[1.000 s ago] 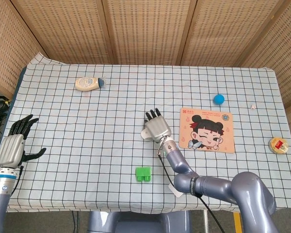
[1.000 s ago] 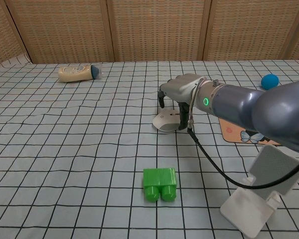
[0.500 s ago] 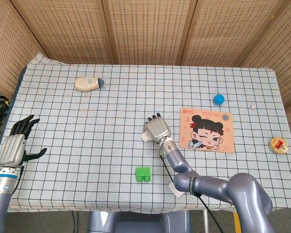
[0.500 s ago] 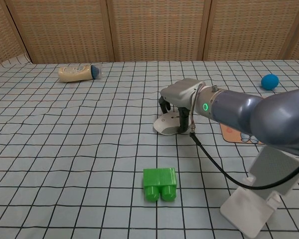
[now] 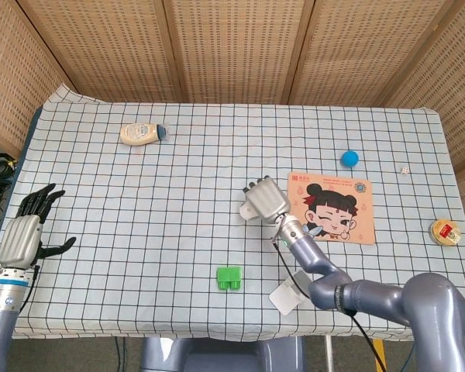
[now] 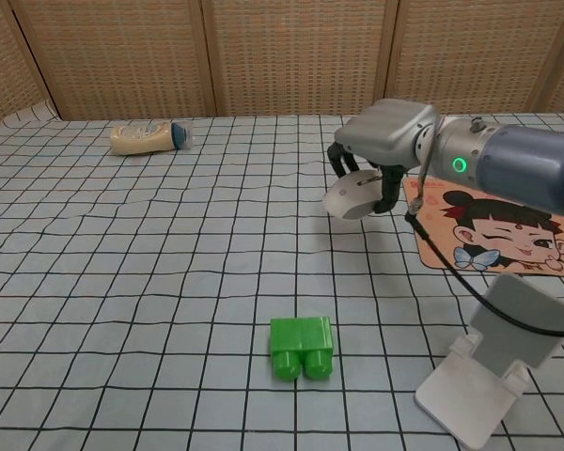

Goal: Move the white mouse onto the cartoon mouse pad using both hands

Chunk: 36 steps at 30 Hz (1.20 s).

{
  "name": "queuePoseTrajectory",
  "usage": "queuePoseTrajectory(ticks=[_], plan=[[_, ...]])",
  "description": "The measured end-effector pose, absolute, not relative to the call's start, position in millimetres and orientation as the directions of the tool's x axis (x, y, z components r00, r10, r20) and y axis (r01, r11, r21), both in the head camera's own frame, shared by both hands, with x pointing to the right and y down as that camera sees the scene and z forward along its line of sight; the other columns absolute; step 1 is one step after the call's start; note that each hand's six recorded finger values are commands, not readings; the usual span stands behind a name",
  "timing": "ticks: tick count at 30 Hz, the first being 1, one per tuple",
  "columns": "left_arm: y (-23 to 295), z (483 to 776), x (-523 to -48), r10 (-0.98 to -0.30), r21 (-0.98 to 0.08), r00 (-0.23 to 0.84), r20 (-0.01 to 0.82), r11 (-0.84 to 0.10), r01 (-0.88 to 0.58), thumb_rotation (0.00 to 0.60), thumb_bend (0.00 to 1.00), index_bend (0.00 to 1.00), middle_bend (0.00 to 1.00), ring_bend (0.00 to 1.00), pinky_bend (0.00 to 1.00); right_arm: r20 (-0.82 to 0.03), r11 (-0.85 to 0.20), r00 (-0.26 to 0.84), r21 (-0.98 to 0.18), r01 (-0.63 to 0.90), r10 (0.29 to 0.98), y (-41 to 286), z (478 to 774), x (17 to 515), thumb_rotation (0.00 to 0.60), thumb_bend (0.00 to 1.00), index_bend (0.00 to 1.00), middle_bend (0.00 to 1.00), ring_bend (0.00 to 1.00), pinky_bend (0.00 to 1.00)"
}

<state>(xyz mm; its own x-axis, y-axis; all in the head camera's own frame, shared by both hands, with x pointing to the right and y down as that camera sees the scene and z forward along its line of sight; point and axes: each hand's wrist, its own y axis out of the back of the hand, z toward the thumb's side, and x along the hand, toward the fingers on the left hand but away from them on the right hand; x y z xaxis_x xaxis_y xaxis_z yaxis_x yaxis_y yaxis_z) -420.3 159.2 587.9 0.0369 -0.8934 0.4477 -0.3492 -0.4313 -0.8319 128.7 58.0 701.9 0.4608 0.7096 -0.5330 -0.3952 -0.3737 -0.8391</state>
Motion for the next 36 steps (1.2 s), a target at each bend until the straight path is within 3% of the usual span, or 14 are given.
queuePoseTrajectory(ticks=[7,17,29,36], plan=[[161.0,585.5,-416.4,-0.896,-0.837,0.045,0.442,-0.429,-0.34,0.6,0.23,0.13,0.0,0.0,0.0,-0.534,-0.263,0.476,-0.811,-0.523,0.698,44.5,686.4,181.6,0.6,0.41,0.68,0.55,0.48,0.52],[164.3,587.4,-410.2,-0.893,-0.838,0.058,0.446,-0.439,-0.324,0.6,0.23,0.13,0.0,0.0,0.0,-0.606,-0.196,0.476,-0.724,-0.661,0.637,50.8,701.3,233.8,0.6,0.41,0.68,0.54,0.48,0.52],[165.6,590.8,-408.3,-0.89,-0.837,0.061,0.452,-0.447,-0.315,0.6,0.23,0.13,0.0,0.0,0.0,-0.643,-0.144,0.491,-0.68,-0.718,0.588,56.7,715.0,244.2,0.6,0.41,0.71,0.55,0.48,0.52],[166.0,592.7,-407.8,-0.887,-0.835,0.063,0.457,-0.452,-0.315,0.6,0.23,0.13,0.0,0.0,0.0,-0.67,-0.036,0.518,-0.629,-0.777,0.531,59.2,719.8,248.9,0.6,0.41,0.72,0.56,0.48,0.52]])
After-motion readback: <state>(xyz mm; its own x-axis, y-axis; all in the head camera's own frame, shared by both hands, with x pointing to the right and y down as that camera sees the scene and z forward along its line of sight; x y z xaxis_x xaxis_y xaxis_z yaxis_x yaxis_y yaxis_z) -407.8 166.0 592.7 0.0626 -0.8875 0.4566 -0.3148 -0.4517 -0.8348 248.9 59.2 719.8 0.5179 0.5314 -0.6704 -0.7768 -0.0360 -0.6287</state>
